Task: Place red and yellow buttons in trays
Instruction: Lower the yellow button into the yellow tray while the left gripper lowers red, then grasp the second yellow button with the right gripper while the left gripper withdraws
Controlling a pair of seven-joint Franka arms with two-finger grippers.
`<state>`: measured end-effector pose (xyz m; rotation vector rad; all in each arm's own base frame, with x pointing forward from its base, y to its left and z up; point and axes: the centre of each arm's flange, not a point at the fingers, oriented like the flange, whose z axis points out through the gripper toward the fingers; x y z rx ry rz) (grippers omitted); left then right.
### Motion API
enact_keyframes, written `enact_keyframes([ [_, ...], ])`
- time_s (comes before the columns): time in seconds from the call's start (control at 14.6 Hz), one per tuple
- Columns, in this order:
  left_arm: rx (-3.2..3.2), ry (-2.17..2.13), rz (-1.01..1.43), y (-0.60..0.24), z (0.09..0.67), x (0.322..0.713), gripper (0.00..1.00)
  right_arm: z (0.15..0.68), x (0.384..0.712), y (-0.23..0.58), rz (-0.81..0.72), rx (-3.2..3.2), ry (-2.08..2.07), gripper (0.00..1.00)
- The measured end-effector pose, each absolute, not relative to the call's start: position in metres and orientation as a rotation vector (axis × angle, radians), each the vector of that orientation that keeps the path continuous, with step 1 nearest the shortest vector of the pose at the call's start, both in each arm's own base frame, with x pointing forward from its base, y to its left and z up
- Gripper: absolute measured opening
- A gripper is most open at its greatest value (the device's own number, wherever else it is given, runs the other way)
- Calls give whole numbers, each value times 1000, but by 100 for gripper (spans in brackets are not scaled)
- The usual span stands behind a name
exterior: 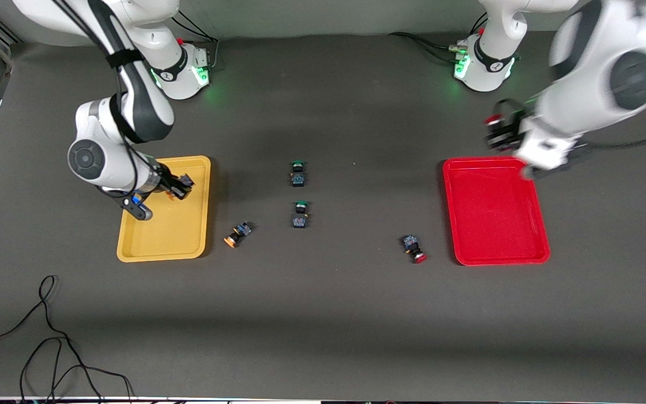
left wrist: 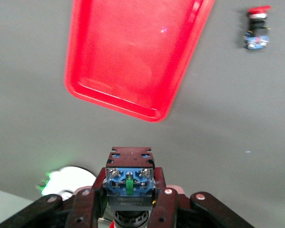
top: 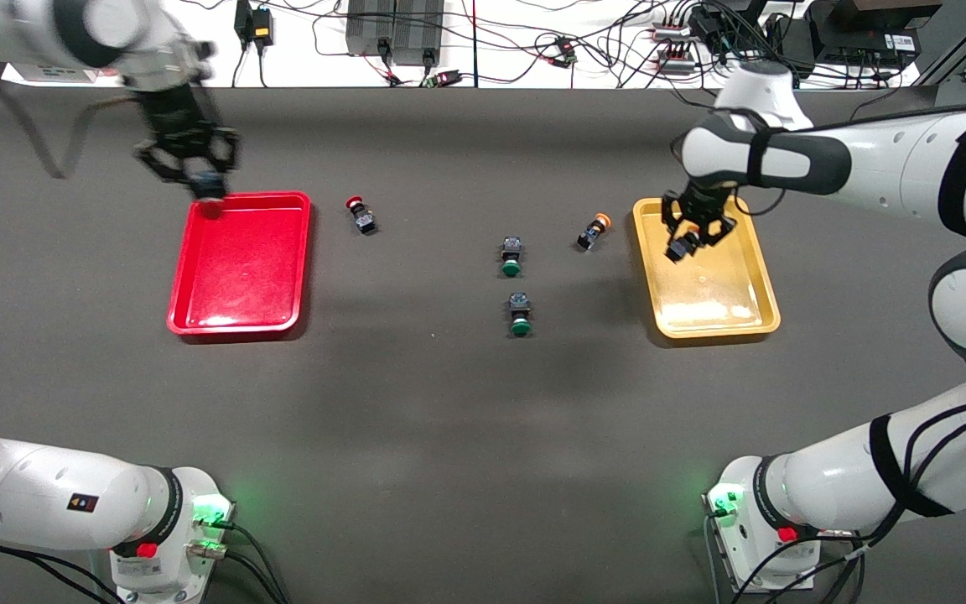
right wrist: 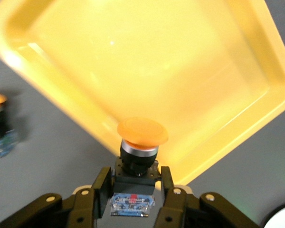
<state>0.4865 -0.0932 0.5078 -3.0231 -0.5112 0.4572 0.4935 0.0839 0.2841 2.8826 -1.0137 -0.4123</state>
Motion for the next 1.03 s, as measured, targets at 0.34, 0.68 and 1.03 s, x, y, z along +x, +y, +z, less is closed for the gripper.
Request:
enact_keyframes([
  [0.34, -3071, -418, 402, -13, 409, 493, 41, 249, 479, 58, -363, 2931, -953, 71],
  [0.68, -3060, -404, 492, -17, 265, 507, 41, 303, 524, 103, -212, 3040, -970, 100],
  [1.03, -3057, -442, 501, -17, 191, 499, 41, 279, 566, 211, -254, 3041, -1115, 100],
])
